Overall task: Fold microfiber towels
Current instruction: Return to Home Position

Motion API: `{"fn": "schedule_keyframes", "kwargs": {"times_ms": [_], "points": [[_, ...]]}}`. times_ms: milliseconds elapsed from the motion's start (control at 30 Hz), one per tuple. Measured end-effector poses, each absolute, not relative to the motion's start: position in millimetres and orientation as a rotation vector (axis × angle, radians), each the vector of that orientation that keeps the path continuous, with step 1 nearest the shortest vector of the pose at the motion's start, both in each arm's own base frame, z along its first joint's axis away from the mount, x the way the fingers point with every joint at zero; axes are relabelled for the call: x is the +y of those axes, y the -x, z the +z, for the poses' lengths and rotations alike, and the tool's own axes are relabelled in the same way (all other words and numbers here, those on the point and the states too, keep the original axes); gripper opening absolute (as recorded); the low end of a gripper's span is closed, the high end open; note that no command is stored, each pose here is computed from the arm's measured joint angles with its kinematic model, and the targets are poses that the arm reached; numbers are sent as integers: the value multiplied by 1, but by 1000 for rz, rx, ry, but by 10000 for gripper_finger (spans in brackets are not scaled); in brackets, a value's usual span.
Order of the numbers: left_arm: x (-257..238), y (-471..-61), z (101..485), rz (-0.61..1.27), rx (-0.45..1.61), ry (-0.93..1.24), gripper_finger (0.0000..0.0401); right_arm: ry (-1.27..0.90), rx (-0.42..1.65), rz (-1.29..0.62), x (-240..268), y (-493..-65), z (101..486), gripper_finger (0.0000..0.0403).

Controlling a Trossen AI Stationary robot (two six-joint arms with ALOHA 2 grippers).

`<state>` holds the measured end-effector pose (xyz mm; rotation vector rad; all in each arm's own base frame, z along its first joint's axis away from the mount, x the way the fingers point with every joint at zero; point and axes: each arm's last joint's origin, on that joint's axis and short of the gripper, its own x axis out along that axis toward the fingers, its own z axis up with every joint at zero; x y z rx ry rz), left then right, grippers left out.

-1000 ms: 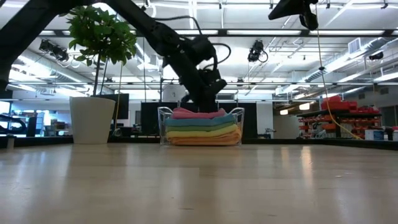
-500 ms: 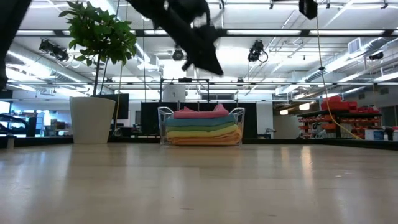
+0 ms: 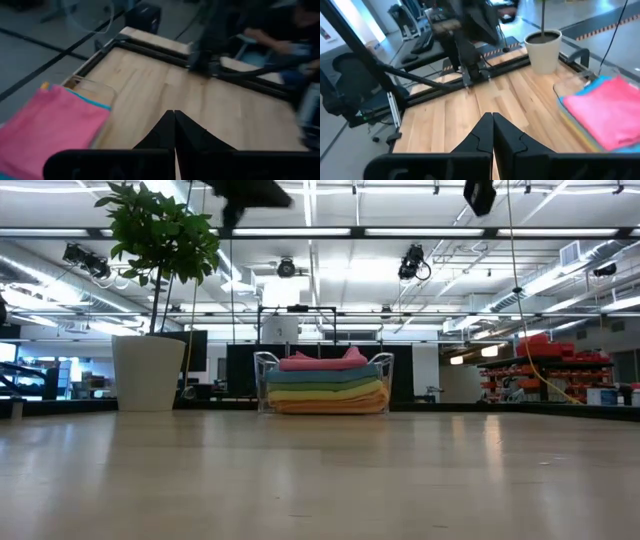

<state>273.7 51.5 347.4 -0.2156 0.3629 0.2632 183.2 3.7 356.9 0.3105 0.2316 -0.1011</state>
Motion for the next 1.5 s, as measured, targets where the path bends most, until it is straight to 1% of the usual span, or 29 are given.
{"fn": "schedule_keyframes", "kwargs": {"times_ms": [133, 233, 300, 467, 600, 767, 933, 1100, 1167, 1267, 1400, 1500], "points": [[33, -225, 341, 247, 265, 264, 7, -334, 255, -106, 4, -181, 328, 7], [25, -191, 335, 267, 199, 285, 7, -358, 235, -106, 3, -175, 306, 7], [21, -169, 328, 264, 151, 297, 5, -375, 186, -99, 3, -170, 293, 7], [17, -136, 293, 248, 63, 321, 6, -392, 59, -74, 3, -159, 258, 7], [15, -114, 265, 241, 26, 348, 5, -444, 39, -83, 2, -148, 237, 7], [13, -92, 238, 224, -64, 433, 4, -480, 10, -101, 1, -135, 222, 7], [12, -81, 216, 202, -155, 489, 4, -482, -42, -124, -1, -121, 208, 7], [13, -91, 201, 204, -142, 506, 3, -477, -70, -116, -1, -112, 187, 7], [13, -94, 188, 207, -126, 512, 3, -474, -67, -117, -1, -109, 175, 7], [13, -98, 178, 193, -179, 507, 3, -461, -37, -123, -1, -107, 168, 7], [13, -98, 176, 198, -142, 437, 3, -438, -49, -108, -1, -106, 170, 7], [13, -99, 171, 209, -85, 388, 11, -421, -2, -142, -1, -107, 165, 7]]}}
